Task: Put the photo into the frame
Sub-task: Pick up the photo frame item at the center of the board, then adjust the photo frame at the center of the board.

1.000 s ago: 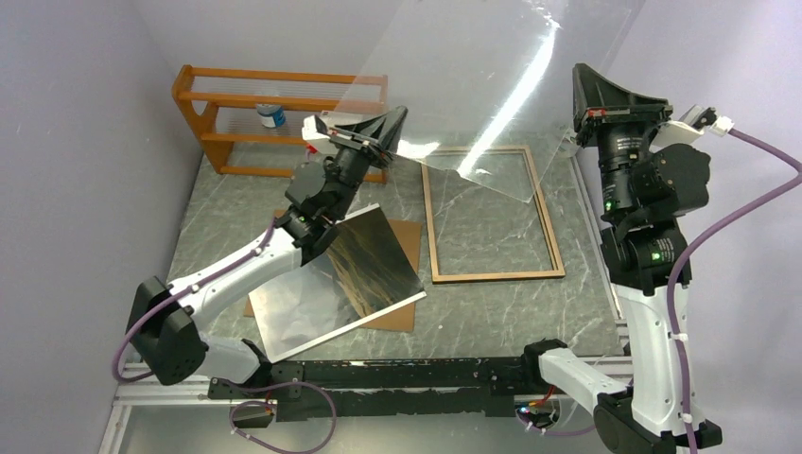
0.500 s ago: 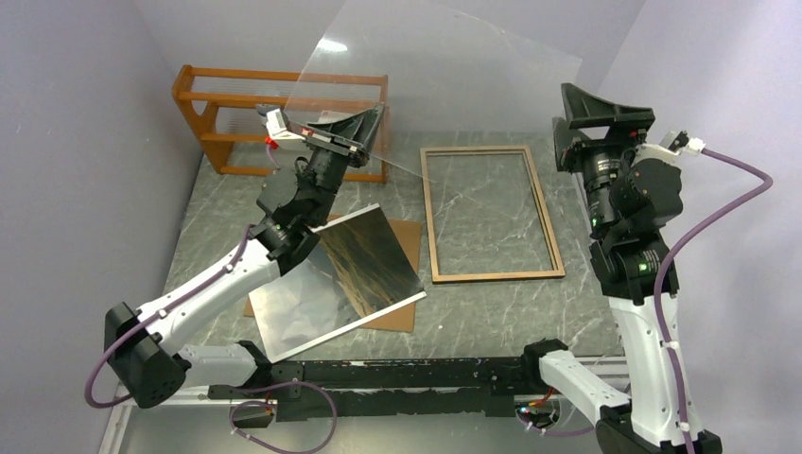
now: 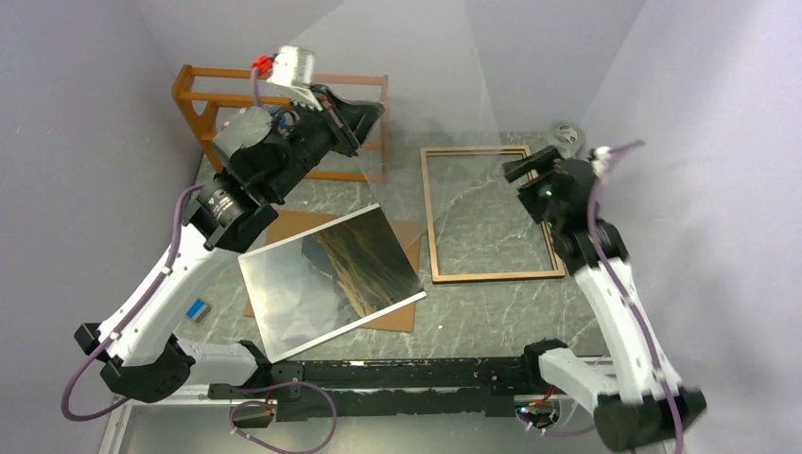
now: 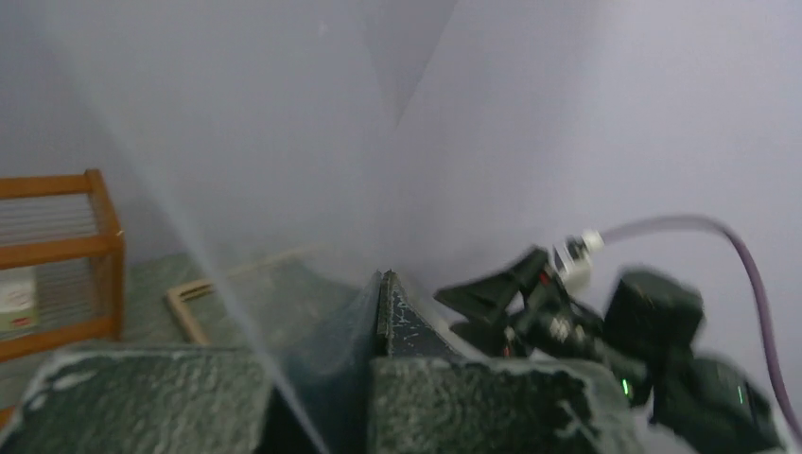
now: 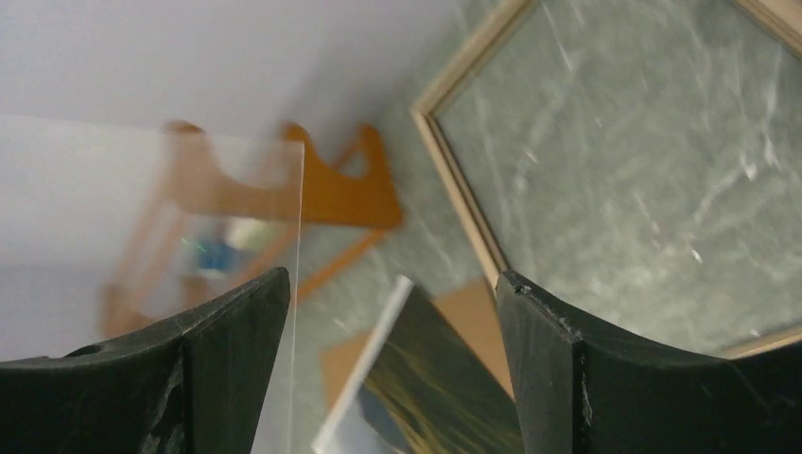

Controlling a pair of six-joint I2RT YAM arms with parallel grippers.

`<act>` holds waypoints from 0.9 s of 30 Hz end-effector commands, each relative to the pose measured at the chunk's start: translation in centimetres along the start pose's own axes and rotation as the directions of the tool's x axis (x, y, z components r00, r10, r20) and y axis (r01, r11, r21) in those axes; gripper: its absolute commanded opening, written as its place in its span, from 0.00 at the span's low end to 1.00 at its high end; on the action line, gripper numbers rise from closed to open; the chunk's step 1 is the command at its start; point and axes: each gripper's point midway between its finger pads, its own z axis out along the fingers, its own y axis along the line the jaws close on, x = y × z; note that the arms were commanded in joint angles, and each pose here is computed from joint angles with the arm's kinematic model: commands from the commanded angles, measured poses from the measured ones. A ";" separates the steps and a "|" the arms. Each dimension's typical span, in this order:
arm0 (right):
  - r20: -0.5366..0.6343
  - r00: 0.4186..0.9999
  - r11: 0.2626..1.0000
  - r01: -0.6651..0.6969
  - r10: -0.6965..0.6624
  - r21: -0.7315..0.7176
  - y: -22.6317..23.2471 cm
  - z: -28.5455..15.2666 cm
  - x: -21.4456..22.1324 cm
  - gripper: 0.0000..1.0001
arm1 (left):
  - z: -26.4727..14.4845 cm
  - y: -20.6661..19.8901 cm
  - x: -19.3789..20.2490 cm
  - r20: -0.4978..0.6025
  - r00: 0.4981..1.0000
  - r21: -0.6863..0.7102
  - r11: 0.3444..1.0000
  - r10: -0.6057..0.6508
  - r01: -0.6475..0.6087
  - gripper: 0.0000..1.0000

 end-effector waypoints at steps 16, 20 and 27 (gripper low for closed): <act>-0.732 0.618 0.924 0.379 -0.286 -0.042 -8.0 13.1 22.6 0.70 | -2.4 9.9 6.0 -0.485 0.764 -0.201 0.796 0.426 -0.571 0.02; -0.768 0.569 0.898 0.439 -0.296 -0.021 -9.5 15.1 24.8 0.59 | -2.0 10.7 5.6 -0.487 0.742 -0.225 0.755 0.461 -0.617 0.02; -0.839 0.445 0.851 0.524 -0.314 -0.041 -12.5 15.2 28.3 0.51 | -0.8 11.3 5.4 -0.489 0.745 -0.268 0.735 0.454 -0.624 0.02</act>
